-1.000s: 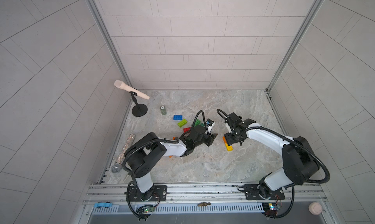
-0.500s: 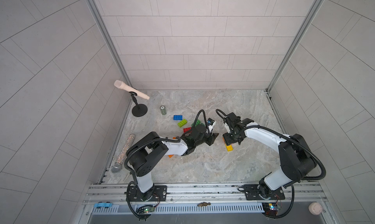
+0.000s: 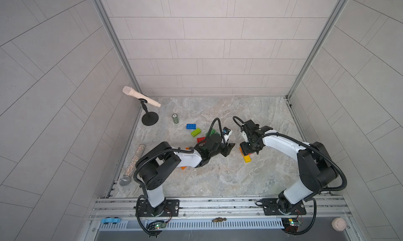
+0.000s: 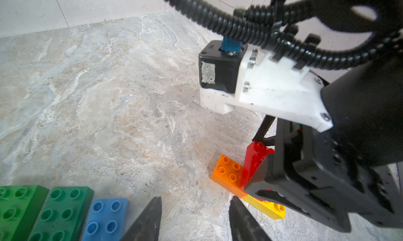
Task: Assemble a rectangle with lego
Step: Assemble the lego brick with the lego brick.
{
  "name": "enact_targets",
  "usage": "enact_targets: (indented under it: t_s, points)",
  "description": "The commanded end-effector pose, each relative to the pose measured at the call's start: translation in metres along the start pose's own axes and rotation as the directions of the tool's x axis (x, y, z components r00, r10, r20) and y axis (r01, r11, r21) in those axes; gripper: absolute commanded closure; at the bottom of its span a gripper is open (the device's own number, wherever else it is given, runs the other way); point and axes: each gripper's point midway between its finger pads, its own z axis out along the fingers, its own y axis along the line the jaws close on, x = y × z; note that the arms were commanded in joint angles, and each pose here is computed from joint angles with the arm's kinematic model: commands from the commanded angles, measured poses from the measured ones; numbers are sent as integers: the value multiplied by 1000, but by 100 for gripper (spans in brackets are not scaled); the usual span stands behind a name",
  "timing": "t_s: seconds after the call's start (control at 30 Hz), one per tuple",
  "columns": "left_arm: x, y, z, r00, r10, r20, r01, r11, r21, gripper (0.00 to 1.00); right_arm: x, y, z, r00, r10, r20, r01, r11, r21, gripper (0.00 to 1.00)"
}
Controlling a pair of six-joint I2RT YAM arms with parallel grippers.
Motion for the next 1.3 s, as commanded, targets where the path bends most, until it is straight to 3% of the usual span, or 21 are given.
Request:
enact_targets:
  t_s: [0.0, 0.3, 0.57, 0.83, 1.03, 1.17, 1.27]
  points:
    - [-6, -5, 4, 1000, 10, 15, -10, 1000, 15, 45, 14, -2, 12, 997, -2, -73, 3, 1000, 9, 92]
    - [-4, -3, 0, 1000, 15, 15, -15, 1000, 6, 45, 33, -13, 29, 987, -5, -162, 21, 996, 92, 100]
    - [-1, -1, -1, 1000, 17, 9, -17, 1000, 0, 45, 44, -15, 39, 974, 36, -225, -12, 994, 107, 100]
    - [1, 5, -11, 1000, 23, 13, -23, 999, -26, 45, 48, -26, 39, 965, 32, -259, 25, 976, 217, 100]
    - [5, 37, -41, 997, -61, 43, 65, 992, -104, 45, 30, 39, 35, 981, -58, -185, 52, 998, -35, 100]
    - [13, 55, -66, 997, -73, 29, 77, 982, -174, 45, 30, 80, 35, 958, -212, -196, 201, 977, -73, 100]
    - [22, 67, -85, 996, -89, 11, 89, 968, -236, 46, 28, 95, 39, 947, -239, -216, 233, 971, -57, 100]
